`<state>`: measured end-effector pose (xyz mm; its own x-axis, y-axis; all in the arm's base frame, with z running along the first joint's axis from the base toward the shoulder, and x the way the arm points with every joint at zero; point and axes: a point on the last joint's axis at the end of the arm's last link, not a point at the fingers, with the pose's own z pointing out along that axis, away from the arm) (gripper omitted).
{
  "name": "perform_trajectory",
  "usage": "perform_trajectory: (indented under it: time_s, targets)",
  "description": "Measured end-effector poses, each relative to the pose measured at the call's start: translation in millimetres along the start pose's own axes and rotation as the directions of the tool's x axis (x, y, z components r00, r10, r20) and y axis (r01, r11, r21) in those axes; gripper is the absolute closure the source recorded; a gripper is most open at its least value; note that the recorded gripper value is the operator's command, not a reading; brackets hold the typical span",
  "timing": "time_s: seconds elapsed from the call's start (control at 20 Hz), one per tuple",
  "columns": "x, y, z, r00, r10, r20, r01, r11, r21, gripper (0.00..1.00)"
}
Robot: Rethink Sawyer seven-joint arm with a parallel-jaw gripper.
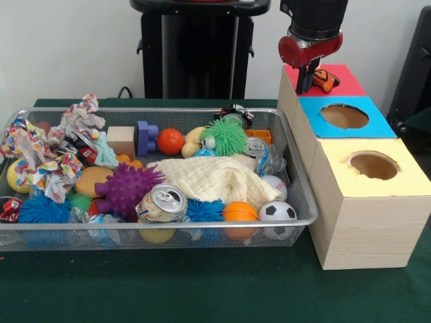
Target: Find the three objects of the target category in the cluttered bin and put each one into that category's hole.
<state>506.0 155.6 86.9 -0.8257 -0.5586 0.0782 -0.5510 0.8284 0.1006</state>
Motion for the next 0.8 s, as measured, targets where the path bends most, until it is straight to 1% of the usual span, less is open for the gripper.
perform_trajectory:
  time_s: [0.8]
  targets:
    - [0.8, 4.1, 0.0, 1.0, -0.007, 0.007, 0.006, 0.9997, 0.026, 1.0]
